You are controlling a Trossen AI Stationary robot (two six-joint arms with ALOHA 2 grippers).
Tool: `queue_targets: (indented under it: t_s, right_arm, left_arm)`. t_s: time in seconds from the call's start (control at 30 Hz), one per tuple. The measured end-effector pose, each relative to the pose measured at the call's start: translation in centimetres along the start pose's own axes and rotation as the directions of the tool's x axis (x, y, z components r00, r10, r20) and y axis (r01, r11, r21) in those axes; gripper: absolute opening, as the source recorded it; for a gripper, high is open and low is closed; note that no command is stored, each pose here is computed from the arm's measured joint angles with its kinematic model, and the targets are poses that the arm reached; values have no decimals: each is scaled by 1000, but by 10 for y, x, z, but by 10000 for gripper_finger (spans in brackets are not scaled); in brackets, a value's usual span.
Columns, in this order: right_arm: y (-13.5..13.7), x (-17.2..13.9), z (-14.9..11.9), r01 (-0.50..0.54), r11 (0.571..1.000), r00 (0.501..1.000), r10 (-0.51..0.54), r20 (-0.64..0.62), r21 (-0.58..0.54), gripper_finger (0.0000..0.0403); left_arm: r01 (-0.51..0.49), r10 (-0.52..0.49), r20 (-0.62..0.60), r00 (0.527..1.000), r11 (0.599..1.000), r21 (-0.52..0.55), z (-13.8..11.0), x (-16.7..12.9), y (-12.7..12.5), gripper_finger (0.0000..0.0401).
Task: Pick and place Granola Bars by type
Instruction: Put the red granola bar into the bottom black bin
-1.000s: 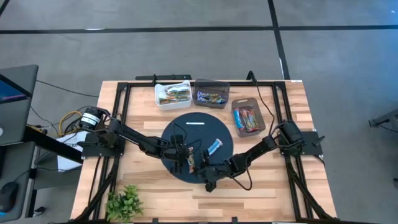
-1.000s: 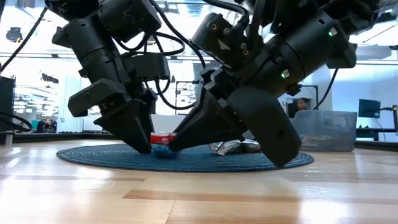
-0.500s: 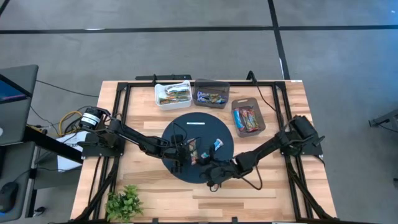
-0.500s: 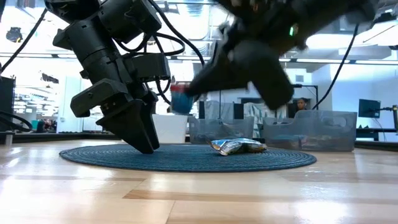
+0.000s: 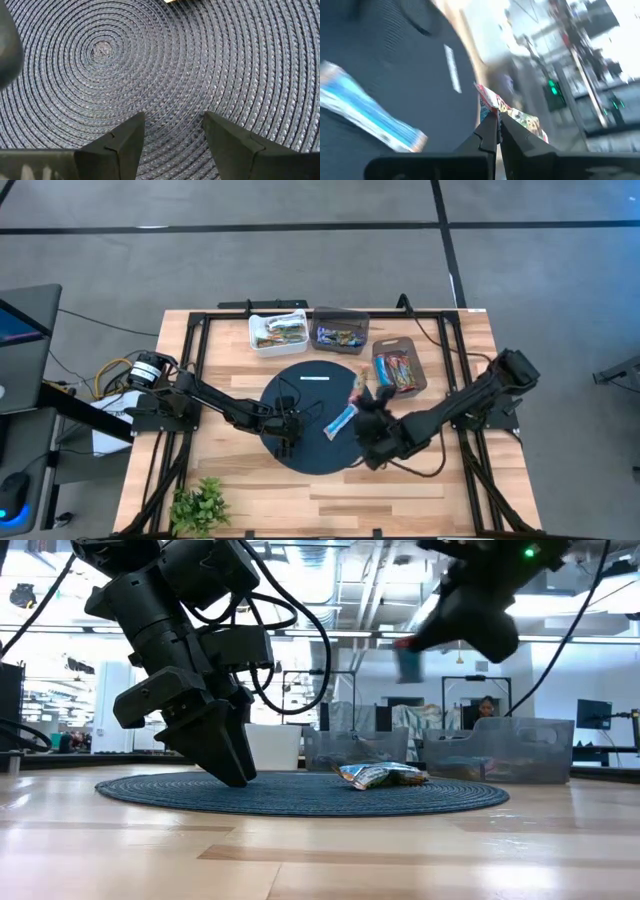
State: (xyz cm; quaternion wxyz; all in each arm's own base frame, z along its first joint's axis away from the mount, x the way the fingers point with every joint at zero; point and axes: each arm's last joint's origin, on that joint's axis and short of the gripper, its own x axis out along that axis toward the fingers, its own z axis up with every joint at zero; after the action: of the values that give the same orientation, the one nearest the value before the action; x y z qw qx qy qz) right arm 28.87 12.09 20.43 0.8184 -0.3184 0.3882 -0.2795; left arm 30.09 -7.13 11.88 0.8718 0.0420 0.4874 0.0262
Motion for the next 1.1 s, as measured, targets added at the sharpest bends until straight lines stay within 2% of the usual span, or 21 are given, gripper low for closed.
queue_targets:
  t_s: [0.27, 0.6, 0.8, 1.1]
  right_arm:
    - [-36, -2, -38, 147, 985, 964, -122, -234, 91, 0]
    - [-46, 24, -72, 263, 960, 898, -205, -390, 101, 0]
    - [-53, 43, -84, 273, 954, 849, -178, -498, 124, 0]
    - [-56, 56, -84, 259, 957, 842, -155, -516, 134, 0]
  left_arm:
    - [1, -1, 3, 1000, 1000, -1, 0, 0, 0, 202]
    - [1, -1, 3, 1000, 1000, -2, 0, 0, 0, 202]
    - [1, -1, 3, 1000, 1000, -2, 0, 0, 0, 202]
    - [1, -1, 3, 1000, 1000, -1, 0, 0, 0, 202]
